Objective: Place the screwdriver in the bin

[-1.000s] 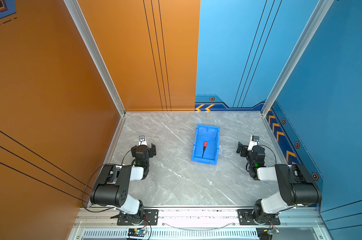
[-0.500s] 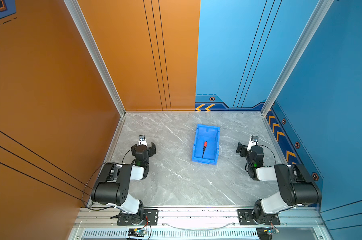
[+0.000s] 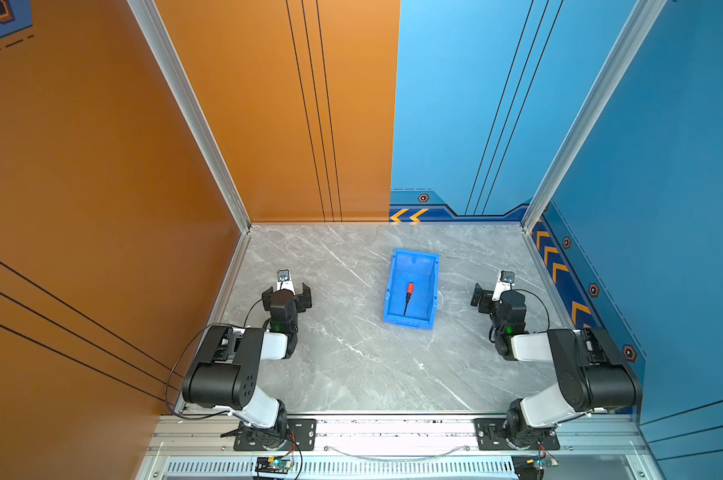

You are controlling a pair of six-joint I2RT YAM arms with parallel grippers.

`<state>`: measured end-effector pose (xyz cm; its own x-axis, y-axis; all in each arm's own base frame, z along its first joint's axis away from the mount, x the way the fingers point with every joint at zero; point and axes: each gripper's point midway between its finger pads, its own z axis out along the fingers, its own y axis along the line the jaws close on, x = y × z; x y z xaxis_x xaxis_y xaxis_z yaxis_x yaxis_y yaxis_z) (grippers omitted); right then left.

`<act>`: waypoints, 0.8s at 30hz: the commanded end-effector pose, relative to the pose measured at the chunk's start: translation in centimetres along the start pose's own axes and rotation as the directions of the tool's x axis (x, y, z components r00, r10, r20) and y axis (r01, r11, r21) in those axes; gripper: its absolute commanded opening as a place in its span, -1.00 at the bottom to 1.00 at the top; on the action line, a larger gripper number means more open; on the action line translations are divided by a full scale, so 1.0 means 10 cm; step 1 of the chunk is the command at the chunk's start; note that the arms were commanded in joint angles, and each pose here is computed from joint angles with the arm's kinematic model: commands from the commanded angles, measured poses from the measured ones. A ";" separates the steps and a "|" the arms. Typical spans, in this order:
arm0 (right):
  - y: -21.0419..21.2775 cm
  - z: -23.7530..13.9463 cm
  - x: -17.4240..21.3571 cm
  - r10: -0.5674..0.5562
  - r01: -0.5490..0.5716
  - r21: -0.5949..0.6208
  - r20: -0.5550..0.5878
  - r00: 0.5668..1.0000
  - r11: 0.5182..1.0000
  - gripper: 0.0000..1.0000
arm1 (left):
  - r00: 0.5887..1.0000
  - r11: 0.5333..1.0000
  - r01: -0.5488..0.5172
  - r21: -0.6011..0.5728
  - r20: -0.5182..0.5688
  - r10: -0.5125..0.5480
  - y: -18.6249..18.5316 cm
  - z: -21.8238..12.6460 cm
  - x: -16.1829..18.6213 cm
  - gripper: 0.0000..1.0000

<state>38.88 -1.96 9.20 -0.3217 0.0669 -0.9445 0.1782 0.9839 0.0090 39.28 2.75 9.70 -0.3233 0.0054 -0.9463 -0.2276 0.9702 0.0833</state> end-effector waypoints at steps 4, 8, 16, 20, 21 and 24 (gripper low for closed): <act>-0.04 0.04 -0.03 -0.010 0.010 0.029 0.001 1.000 1.000 0.99 | 1.000 1.000 -0.016 0.013 -0.004 0.016 -0.03 -0.01 0.05 0.96; -0.04 0.04 -0.02 -0.010 0.010 0.030 -0.001 1.000 1.000 1.00 | 1.000 1.000 -0.017 0.015 -0.003 0.017 -0.04 -0.01 0.04 0.96; -0.04 0.04 -0.02 -0.007 0.008 0.028 -0.001 1.000 1.000 1.00 | 1.000 1.000 -0.020 0.016 -0.003 0.020 -0.04 -0.01 0.04 0.96; -0.04 0.04 -0.03 -0.007 0.007 0.028 0.002 1.000 1.000 1.00 | 1.000 1.000 -0.019 0.016 -0.003 0.019 -0.04 -0.01 0.05 0.96; -0.04 0.04 -0.02 -0.007 0.007 0.028 0.000 1.000 1.000 1.00 | 1.000 1.000 -0.020 0.016 -0.003 0.020 -0.04 -0.01 0.04 0.96; -0.04 0.04 -0.03 -0.007 0.007 0.028 -0.001 1.000 1.000 0.99 | 1.000 1.000 -0.019 0.015 -0.001 0.019 -0.04 -0.01 0.04 0.96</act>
<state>38.90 -1.96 9.22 -0.3214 0.0669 -0.9446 0.1782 0.9839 0.0091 39.28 2.75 9.68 -0.3236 0.0054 -0.9462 -0.2272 0.9703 0.0833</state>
